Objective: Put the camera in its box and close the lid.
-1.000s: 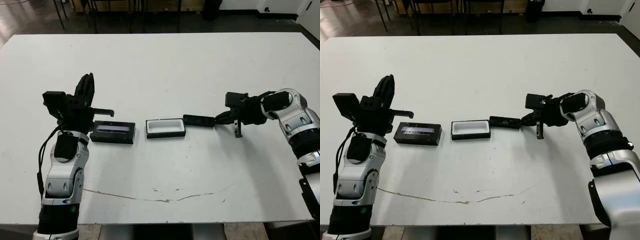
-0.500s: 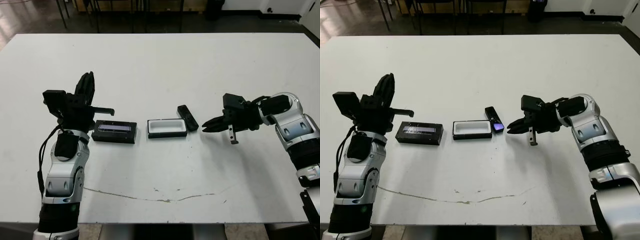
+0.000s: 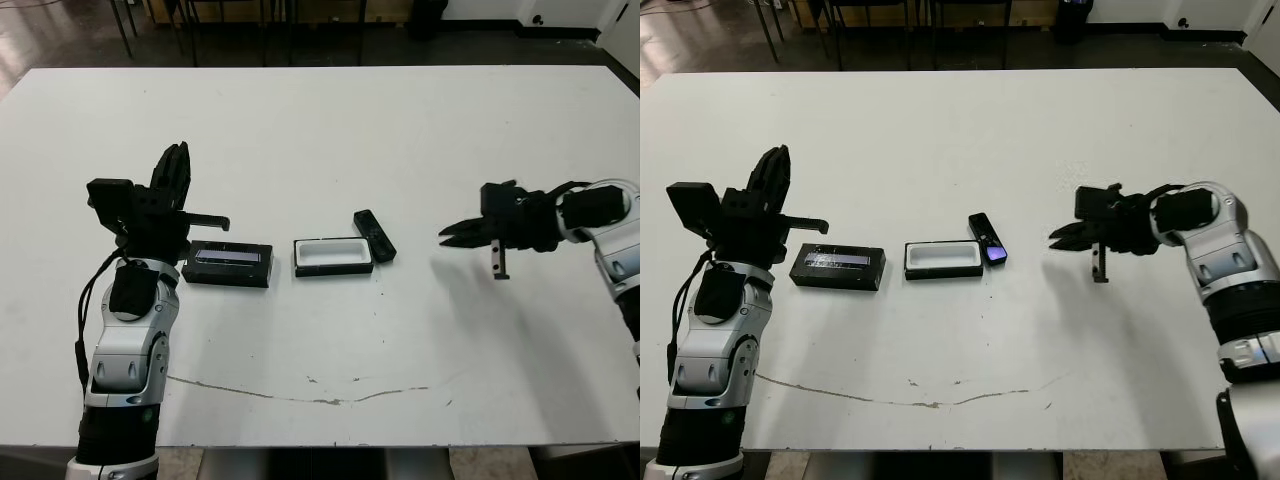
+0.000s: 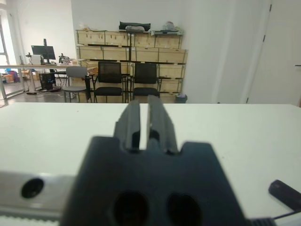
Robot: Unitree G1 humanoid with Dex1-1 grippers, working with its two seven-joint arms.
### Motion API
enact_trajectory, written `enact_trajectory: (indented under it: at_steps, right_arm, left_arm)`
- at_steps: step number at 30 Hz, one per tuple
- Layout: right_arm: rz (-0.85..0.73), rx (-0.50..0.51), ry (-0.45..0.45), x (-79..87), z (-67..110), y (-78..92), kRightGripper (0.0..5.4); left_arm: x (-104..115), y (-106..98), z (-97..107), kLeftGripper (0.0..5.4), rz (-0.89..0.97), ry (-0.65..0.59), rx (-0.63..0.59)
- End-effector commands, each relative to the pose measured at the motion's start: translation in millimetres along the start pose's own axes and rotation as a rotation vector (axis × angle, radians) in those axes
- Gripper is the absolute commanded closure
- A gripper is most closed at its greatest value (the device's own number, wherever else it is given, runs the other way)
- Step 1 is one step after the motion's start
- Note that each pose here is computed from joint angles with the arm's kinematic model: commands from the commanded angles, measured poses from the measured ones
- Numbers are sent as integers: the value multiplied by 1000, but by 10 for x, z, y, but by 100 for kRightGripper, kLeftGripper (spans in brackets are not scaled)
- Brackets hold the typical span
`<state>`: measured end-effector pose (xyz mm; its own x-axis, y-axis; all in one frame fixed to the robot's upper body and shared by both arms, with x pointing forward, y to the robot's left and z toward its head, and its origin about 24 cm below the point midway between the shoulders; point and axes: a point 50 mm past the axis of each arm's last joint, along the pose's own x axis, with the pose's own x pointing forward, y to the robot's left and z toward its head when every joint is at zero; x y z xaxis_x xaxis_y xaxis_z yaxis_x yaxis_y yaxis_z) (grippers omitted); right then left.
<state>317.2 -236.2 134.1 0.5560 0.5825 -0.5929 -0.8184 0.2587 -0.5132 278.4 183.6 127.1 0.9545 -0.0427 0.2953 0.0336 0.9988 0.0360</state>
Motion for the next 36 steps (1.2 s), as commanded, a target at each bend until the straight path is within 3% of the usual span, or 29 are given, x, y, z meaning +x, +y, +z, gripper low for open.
enact_trajectory:
  at_steps: [1,9,21,24,30,36]
  right_arm:
    - [-118,121,-90,-15,50,148,540]
    - [-226,253,-199,63,245,192,540]
    - [-203,136,-74,583,190,-65,540]
    - [-173,81,3,710,184,-92,540]
    - [-81,38,120,830,186,-231,540]
    - [-1,4,166,913,256,-271,540]
  left_arm:
    - [-23,40,-59,538,4,35,6]
    - [-15,31,-67,538,4,40,10]
    - [-46,14,-74,538,11,38,10]
    - [-51,15,-78,538,12,38,4]
    - [-59,16,-82,538,14,40,13]
    - [-65,5,-81,538,19,45,6]
